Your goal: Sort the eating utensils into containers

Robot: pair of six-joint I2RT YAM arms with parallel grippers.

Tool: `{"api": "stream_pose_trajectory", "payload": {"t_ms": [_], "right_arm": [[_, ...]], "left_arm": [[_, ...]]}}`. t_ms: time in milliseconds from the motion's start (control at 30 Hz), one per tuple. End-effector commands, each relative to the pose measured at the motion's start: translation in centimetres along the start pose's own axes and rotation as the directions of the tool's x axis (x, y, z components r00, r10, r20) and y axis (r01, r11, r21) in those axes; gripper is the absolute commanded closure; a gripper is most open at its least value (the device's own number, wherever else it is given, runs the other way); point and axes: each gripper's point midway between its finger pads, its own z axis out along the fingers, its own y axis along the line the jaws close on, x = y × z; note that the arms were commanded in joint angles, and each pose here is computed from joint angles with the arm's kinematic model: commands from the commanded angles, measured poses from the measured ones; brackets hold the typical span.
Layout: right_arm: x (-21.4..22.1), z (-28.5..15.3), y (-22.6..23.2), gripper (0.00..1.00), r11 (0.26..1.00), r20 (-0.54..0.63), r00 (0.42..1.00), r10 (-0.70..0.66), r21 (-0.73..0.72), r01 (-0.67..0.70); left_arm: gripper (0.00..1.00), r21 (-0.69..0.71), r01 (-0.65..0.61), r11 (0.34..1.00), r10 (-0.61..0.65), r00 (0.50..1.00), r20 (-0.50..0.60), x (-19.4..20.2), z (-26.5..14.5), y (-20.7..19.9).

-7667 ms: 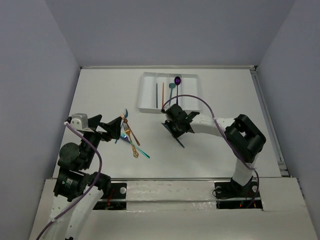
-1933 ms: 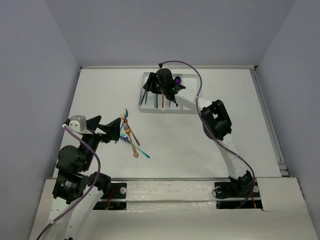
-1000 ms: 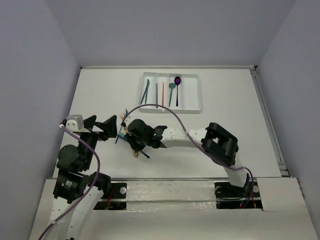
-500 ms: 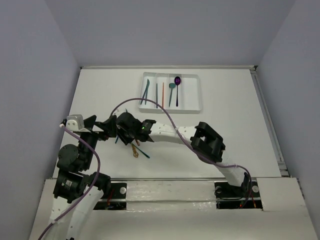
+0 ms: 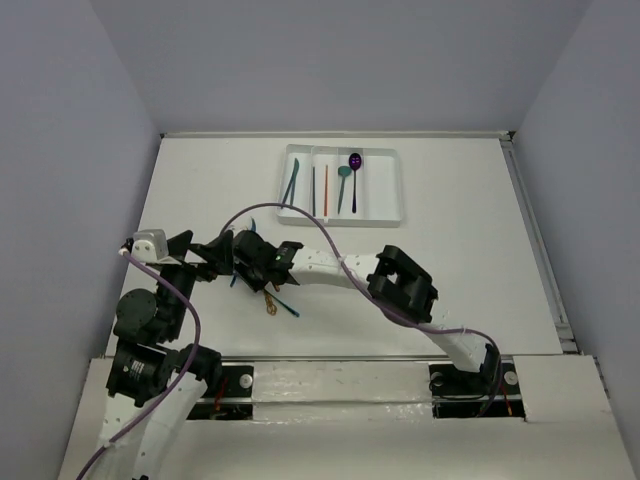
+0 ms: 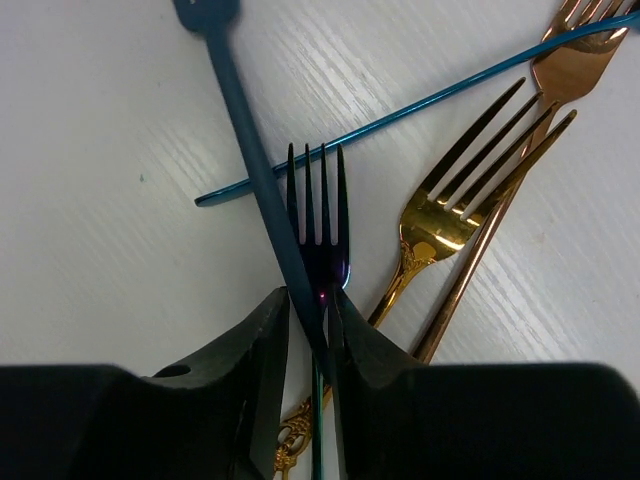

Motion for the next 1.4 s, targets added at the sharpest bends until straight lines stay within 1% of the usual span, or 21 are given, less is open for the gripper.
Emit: {"api": "stream_pose_trajectory", "payload": {"t_ms": [0,67,100,200,300,333,400,533,767,833,900,967,1033,1067,1100,1133,1200,1233,1267,1333,1367], "right_arm": [[-2.4,-1.2,0.4,0.75,1.000,0.059,0.998,0.009,-0.006,-0.008],[-2.5,-1.3,0.3,0.79,1.000,0.064,0.998,0.014,-0.004,-0.014],[-2.7,-1.4,0.4,0.87,1.000,0.068,0.997,0.019,-0.008,-0.019],[-2.8,-1.6,1.0,0.99,1.000,0.074,0.997,0.020,-0.014,-0.019],[-3.8,-2.3,1.0,1.00,0.999,0.113,0.993,0.039,-0.014,-0.038],[-5.0,-3.1,1.1,1.00,0.999,0.152,0.987,0.049,-0.023,-0.046],[-5.7,-3.8,1.0,1.00,0.998,0.184,0.981,0.065,-0.021,-0.062],[-9.3,-6.9,0.8,1.00,0.995,0.316,0.943,0.105,-0.035,-0.099],[-10.7,-9.2,-0.2,1.00,0.992,0.382,0.917,0.118,-0.003,-0.126],[-10.7,-10.0,-1.5,1.00,0.988,0.399,0.908,0.129,0.022,-0.150],[-10.9,-10.6,-4.6,1.00,0.977,0.419,0.893,0.165,0.054,-0.206],[-11.8,-12.5,-6.7,1.00,0.968,0.457,0.867,0.199,0.049,-0.247],[-10.3,-12.8,-9.0,1.00,0.957,0.445,0.866,0.230,0.061,-0.285],[-11.0,-14.3,-11.5,1.00,0.943,0.477,0.841,0.254,0.069,-0.324],[-9.6,-14.1,-12.7,1.00,0.935,0.464,0.843,0.272,0.078,-0.345],[-9.7,-15.4,-15.4,1.00,0.920,0.487,0.824,0.291,0.096,-0.381],[-8.6,-16.3,-17.8,1.00,0.901,0.493,0.812,0.313,0.117,-0.418],[-6.9,-16.4,-20.4,1.00,0.878,0.487,0.809,0.329,0.158,-0.452],[-6.7,-17.7,-21.6,1.00,0.865,0.507,0.793,0.337,0.164,-0.473],[-4.4,-17.9,-23.8,1.00,0.842,0.493,0.792,0.359,0.195,-0.503],[-3.8,-19.0,-25.9,1.00,0.821,0.509,0.778,0.367,0.217,-0.529]], "left_arm": [[0.01,0.027,0.004,1.000,-0.006,0.998,0.065,-2.1,-0.3,-0.7],[0.01,0.032,0.007,0.999,-0.009,0.998,0.061,-2.0,-0.4,-0.8],[0.01,0.032,0.005,0.999,-0.007,0.998,0.061,-2.0,-0.3,-0.8],[0.01,0.034,0.007,0.999,-0.009,0.998,0.062,-2.0,-0.4,-0.8],[0.01,0.034,0.008,0.999,-0.010,0.998,0.061,-2.0,-0.4,-0.8],[0.01,0.035,0.009,0.999,-0.011,0.998,0.062,-2.0,-0.4,-0.8],[0.01,0.036,0.009,0.999,-0.011,0.998,0.065,-2.1,-0.4,-0.9],[0.01,0.032,0.009,0.999,-0.011,0.998,0.064,-2.1,-0.4,-0.8],[0.01,0.035,0.009,0.999,-0.011,0.998,0.067,-2.2,-0.5,-0.9],[0.01,0.034,0.007,0.999,-0.010,0.998,0.065,-2.1,-0.4,-0.8],[0.01,0.036,0.007,0.999,-0.010,0.998,0.066,-2.2,-0.5,-0.9],[0.01,0.036,0.006,0.999,-0.008,0.998,0.063,-2.0,-0.4,-0.9],[0.01,0.038,0.006,0.999,-0.008,0.998,0.064,-2.1,-0.4,-0.9],[0.01,0.040,0.007,0.999,-0.010,0.998,0.065,-2.1,-0.5,-0.9],[0.01,0.044,0.007,0.999,-0.010,0.998,0.065,-2.1,-0.5,-1.0],[0.01,0.044,0.007,0.999,-0.010,0.998,0.065,-2.1,-0.5,-1.0],[0.01,0.046,0.009,0.999,-0.012,0.998,0.066,-2.1,-0.5,-1.0],[0.01,0.046,0.009,0.999,-0.012,0.998,0.066,-2.1,-0.5,-1.0],[0.01,0.048,0.007,0.999,-0.010,0.998,0.064,-2.1,-0.5,-1.1],[0.01,0.053,0.008,0.999,-0.012,0.998,0.065,-2.1,-0.6,-1.2],[0.01,0.055,0.008,0.998,-0.012,0.998,0.065,-2.1,-0.6,-1.2]]}}
